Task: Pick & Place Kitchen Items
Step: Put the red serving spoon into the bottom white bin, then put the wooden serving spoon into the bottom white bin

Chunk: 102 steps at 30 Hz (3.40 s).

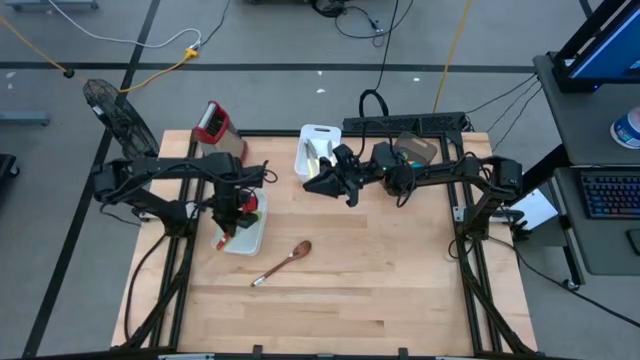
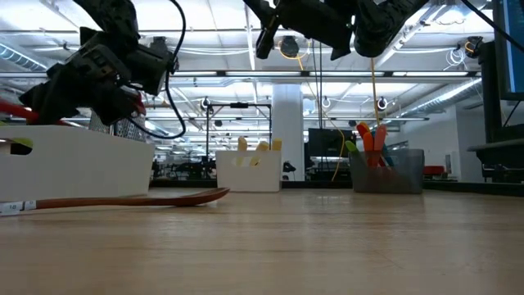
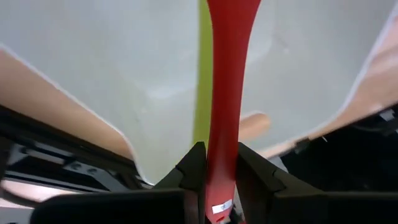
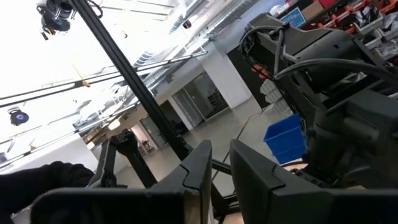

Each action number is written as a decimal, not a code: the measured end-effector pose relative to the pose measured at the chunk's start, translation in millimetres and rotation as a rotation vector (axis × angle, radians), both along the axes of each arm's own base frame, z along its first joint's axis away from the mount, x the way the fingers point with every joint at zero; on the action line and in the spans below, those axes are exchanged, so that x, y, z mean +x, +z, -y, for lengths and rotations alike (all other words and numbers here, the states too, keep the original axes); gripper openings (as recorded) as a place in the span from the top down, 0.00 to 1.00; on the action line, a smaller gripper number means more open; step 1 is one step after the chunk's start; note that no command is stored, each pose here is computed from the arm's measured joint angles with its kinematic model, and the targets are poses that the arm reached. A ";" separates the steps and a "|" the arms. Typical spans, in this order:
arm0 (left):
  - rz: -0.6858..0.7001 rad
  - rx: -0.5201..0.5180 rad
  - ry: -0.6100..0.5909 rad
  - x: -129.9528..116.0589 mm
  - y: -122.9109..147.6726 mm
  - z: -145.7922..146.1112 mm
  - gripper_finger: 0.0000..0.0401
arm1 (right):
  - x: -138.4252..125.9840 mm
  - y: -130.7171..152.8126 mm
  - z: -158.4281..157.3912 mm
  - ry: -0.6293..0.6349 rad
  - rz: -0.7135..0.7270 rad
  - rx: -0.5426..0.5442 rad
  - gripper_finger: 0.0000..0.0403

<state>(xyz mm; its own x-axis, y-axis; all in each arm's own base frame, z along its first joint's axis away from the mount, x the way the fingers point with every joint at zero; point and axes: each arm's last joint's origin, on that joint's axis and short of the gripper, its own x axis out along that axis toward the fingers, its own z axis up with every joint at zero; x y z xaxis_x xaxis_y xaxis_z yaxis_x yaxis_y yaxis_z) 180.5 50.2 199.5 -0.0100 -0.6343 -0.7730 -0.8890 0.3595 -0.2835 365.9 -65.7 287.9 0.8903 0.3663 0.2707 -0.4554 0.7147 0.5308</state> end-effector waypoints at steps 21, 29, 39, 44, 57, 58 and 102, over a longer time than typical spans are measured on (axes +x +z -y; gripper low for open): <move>-0.109 0.149 -0.102 -22.3 13.6 1.3 0.48 | -0.1 0.0 -0.2 0.006 0.002 -0.009 0.88; 0.078 0.362 -0.027 -31.7 63.8 2.0 0.48 | -5.5 -1.2 0.6 0.003 0.051 -0.051 0.88; 0.539 0.629 0.046 -33.4 145.7 3.7 0.48 | -55.4 11.8 5.6 -0.073 0.086 -0.133 0.88; 0.787 0.676 0.016 -10.1 161.6 10.6 0.48 | -93.1 20.1 8.2 -0.136 -0.041 -0.197 0.88; 0.837 0.639 -0.369 65.3 124.6 58.9 0.48 | -174.0 32.6 -4.7 -0.259 -0.281 -0.334 0.88; 0.821 0.628 -0.393 70.3 119.2 63.3 0.48 | -178.3 31.7 -5.8 -0.274 -0.305 -0.343 0.88; 0.292 0.482 -0.506 170.1 -20.2 112.8 0.48 | -205.7 34.7 -13.8 -0.373 -0.376 -0.377 0.88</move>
